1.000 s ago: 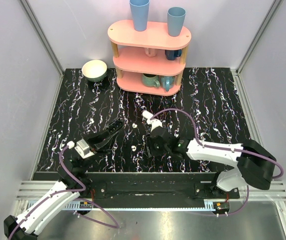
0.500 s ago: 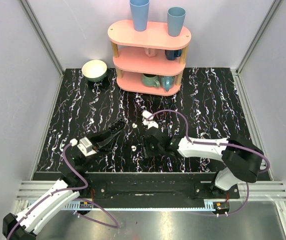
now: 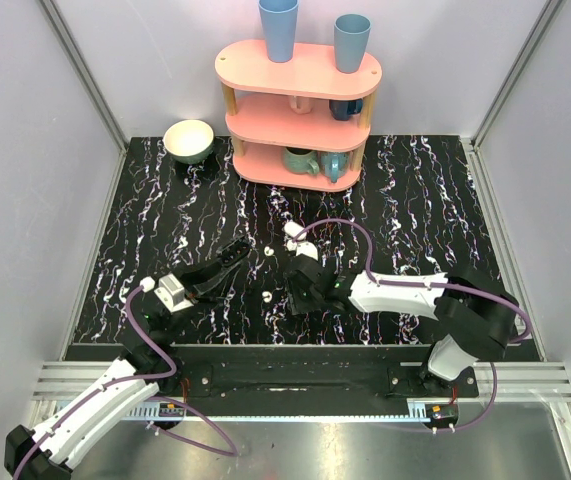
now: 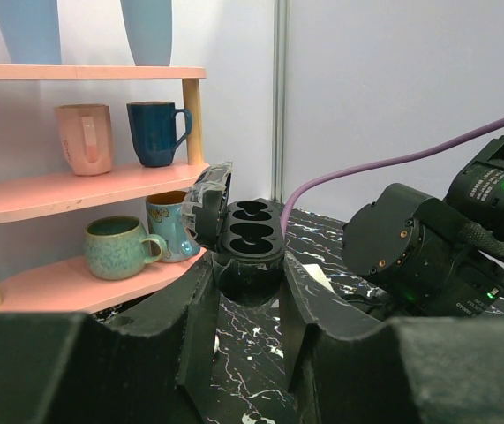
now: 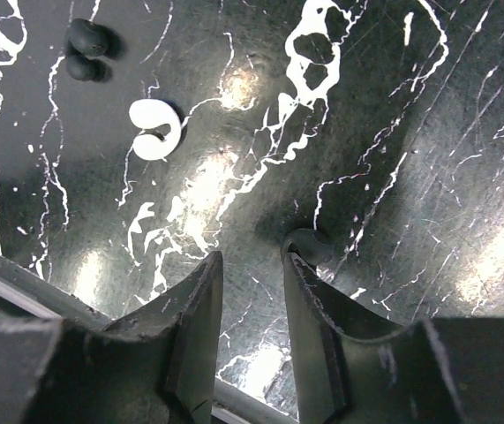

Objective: Insert the wireless bluetooth earbuds into the charging case
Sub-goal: Pick up the right earbud from the center of the board.

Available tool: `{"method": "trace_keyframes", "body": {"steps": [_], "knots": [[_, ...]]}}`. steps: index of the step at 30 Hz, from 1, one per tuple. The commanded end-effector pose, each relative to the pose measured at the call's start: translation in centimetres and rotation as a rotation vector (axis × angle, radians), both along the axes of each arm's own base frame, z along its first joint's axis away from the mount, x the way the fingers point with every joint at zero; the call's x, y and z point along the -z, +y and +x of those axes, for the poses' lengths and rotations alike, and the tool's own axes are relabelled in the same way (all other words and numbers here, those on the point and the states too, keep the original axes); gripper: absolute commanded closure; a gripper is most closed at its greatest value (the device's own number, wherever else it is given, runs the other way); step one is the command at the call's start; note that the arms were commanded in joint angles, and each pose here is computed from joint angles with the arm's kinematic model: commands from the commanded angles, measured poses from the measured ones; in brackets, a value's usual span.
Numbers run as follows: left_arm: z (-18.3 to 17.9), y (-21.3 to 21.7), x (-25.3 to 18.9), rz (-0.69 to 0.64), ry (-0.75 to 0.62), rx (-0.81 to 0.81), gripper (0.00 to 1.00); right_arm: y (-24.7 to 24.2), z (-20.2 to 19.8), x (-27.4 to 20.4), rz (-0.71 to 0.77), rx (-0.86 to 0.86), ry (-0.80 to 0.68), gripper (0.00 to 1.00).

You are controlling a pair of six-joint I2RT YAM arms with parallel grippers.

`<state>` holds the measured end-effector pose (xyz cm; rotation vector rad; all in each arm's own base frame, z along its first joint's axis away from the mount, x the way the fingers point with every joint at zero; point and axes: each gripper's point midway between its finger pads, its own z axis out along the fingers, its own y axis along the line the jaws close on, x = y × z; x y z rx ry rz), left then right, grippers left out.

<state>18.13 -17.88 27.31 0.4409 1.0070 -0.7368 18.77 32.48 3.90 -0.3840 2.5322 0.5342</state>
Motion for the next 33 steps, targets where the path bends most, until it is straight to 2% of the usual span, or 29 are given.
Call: {"method": "trace_keyframes", "body": {"steps": [1,33], "knots": [[0.0,0.3,-0.5,-0.035,-0.013,-0.011,1.0,0.1,1.1,-0.4,-0.012,0.04,-0.03,0.59],[0.2,0.2,-0.1,-0.033,0.002,-0.008,1.0,-2.0,1.7,0.6,-0.153,0.036,-0.06,0.69]]}}
